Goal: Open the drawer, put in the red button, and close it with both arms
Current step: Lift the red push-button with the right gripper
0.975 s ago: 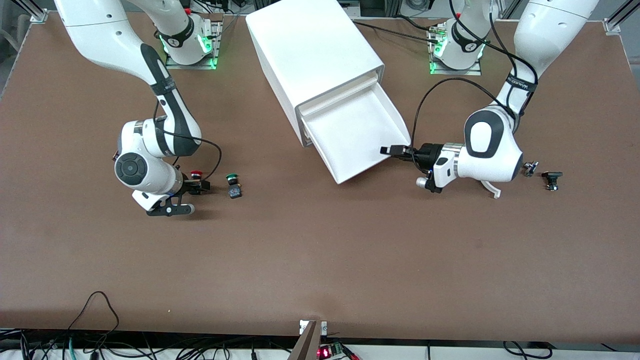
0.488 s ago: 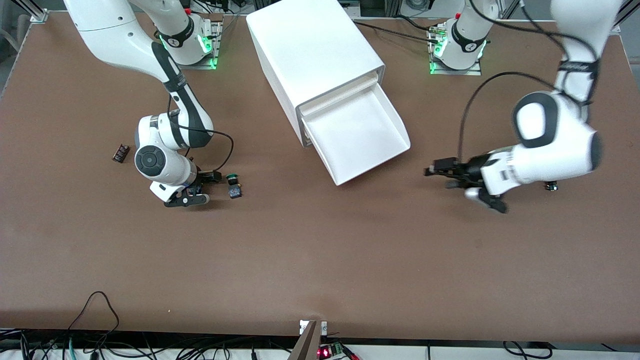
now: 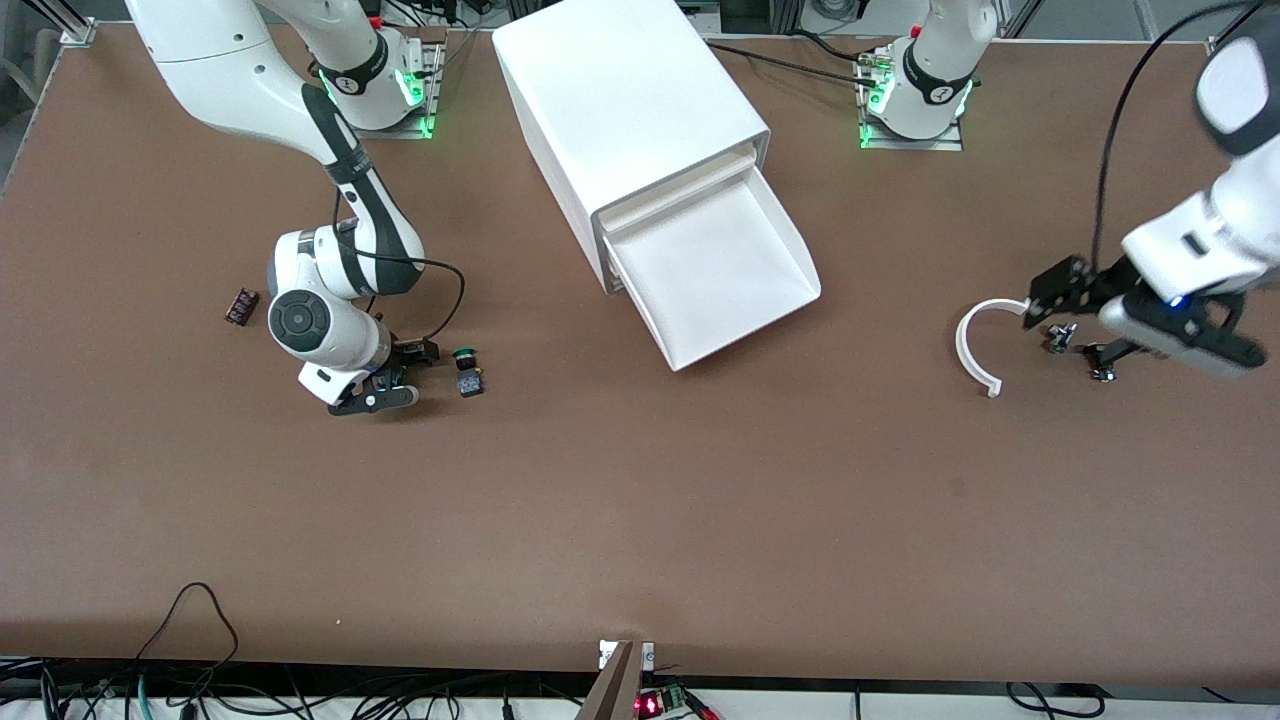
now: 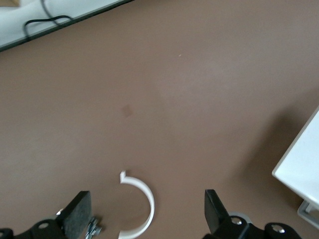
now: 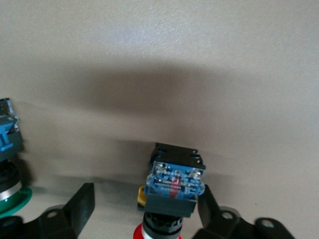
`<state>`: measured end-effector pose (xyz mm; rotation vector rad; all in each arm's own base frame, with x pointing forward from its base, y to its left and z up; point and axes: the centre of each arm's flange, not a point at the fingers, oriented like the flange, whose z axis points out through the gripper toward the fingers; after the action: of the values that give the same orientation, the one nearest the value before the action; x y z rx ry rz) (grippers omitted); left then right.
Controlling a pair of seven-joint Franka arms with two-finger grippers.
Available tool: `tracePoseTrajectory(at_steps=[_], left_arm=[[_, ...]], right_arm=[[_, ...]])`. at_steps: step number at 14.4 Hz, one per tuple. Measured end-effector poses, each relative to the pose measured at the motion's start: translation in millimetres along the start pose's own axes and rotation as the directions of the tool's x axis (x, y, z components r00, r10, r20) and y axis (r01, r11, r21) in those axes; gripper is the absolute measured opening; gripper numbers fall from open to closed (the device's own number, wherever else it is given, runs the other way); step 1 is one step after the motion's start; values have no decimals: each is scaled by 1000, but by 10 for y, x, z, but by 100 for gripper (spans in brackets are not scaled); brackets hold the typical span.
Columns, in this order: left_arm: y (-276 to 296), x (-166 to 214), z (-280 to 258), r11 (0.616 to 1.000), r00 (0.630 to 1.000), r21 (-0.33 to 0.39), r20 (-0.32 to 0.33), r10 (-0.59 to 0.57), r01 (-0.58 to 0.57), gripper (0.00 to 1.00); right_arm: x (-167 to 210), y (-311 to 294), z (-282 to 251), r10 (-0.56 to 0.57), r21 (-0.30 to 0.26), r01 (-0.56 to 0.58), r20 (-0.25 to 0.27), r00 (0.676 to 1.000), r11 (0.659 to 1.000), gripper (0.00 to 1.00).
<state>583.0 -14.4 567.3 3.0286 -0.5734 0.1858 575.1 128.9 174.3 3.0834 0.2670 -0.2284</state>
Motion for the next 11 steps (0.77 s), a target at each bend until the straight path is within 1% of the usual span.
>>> tracePoseTrajectory(at_steps=[1,2,3,4,5,6,7,8,9,11], left_arm=[[-18,-111,-168,999,999,14,15,-43,42,100],[-46,-230,-294,994,994,19,36,-104,103,100],[-73,-334,-386,984,983,23,55,-175,174,100],[-93,-413,-452,971,968,35,69,-240,238,100],[-105,-461,-500,958,956,57,75,-284,280,100],[-99,-481,-532,951,949,79,75,-306,300,100],[-82,-486,-546,946,945,90,75,-318,311,100],[-71,-484,-548,945,944,93,75,-322,315,100],[-67,-481,-547,943,942,94,74,-327,320,100],[-68,-481,-551,941,941,94,73,-331,324,100]], right_arm=[[6,23,-5,9,0,-9,-4,1000,1000,78],[12,45,-12,24,0,-24,-10,1000,1000,66],[23,57,-22,45,1,-45,-19,999,999,66],[32,59,-30,66,2,-65,-28,997,998,62],[37,59,-34,83,3,-83,-33,996,997,61],[38,58,-35,90,3,-90,-34,995,996,57],[39,58,-35,92,3,-92,-34,995,996,51],[39,56,-36,92,3,-92,-35,995,996,49],[40,53,-39,92,4,-92,-36,995,996,41],[41,44,-44,90,4,-90,-37,995,996,41]])
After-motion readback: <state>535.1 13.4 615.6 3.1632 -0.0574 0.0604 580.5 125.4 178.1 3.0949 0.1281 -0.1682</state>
